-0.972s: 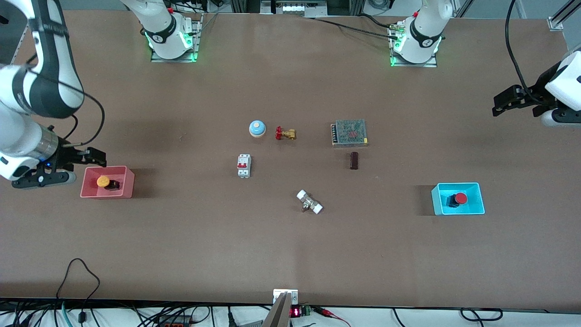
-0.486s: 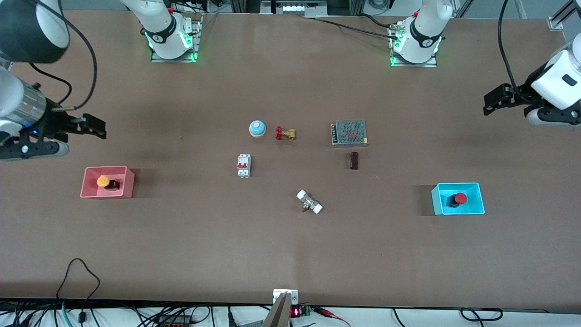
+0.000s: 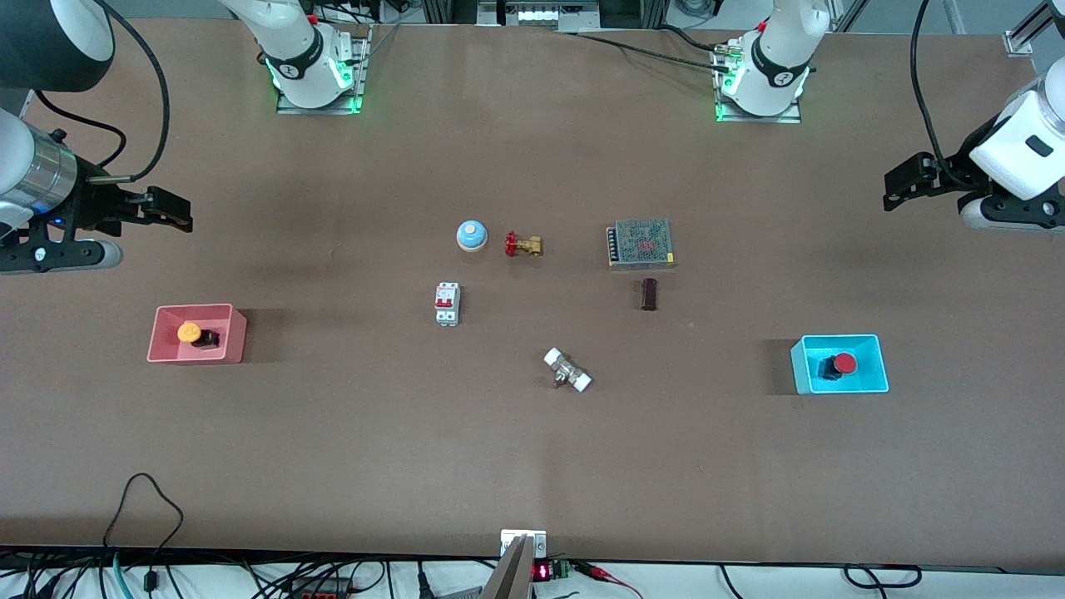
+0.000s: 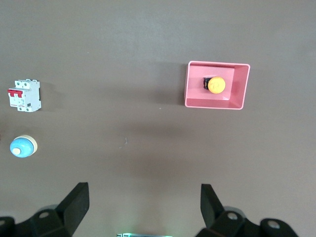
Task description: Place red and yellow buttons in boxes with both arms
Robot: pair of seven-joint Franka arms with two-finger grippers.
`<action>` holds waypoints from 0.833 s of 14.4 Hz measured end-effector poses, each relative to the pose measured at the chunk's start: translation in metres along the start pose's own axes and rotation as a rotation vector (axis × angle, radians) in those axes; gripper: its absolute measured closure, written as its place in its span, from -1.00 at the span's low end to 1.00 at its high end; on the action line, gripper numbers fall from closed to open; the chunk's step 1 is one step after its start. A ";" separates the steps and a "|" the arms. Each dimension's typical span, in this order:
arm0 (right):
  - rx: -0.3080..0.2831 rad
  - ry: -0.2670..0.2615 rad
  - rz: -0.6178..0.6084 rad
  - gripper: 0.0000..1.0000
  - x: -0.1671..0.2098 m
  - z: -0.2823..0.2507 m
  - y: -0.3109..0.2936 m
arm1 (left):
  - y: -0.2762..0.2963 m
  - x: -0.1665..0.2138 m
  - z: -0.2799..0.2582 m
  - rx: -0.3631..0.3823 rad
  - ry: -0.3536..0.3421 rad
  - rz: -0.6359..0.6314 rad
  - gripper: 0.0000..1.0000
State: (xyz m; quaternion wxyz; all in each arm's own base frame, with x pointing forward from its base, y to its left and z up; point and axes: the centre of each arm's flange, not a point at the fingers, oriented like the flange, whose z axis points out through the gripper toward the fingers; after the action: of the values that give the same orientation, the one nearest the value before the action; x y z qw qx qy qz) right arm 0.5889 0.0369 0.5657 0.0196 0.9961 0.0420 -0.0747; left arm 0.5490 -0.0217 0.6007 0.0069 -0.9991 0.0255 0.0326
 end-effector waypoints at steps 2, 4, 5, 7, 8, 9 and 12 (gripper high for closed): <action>0.000 -0.001 0.001 -1.00 -0.002 -0.005 0.000 | 0.000 0.000 0.000 0.000 -0.001 0.000 -1.00; 0.000 -0.001 0.001 -1.00 -0.002 -0.007 0.001 | 0.000 0.000 0.000 0.000 -0.001 0.000 -1.00; 0.000 -0.001 0.002 -1.00 -0.002 -0.007 0.001 | 0.000 0.000 0.000 0.000 -0.001 0.000 -1.00; 0.000 -0.005 0.002 -1.00 -0.001 -0.005 0.001 | 0.000 0.000 0.000 0.000 -0.002 0.000 -1.00; 0.001 -0.007 0.003 -1.00 0.000 -0.003 0.001 | 0.000 0.000 0.000 0.000 -0.002 0.000 -1.00; 0.001 -0.010 0.004 -1.00 0.001 -0.002 0.002 | 0.000 0.000 0.000 0.000 -0.002 0.000 -1.00; 0.001 -0.011 0.006 -1.00 0.001 -0.001 0.003 | 0.000 0.000 -0.001 0.000 -0.002 0.000 -1.00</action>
State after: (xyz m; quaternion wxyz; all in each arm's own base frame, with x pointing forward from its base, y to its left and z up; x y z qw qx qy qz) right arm 0.5907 0.0339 0.5667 0.0197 0.9958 0.0387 -0.0802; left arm 0.5487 -0.0218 0.6013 0.0069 -0.9991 0.0255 0.0334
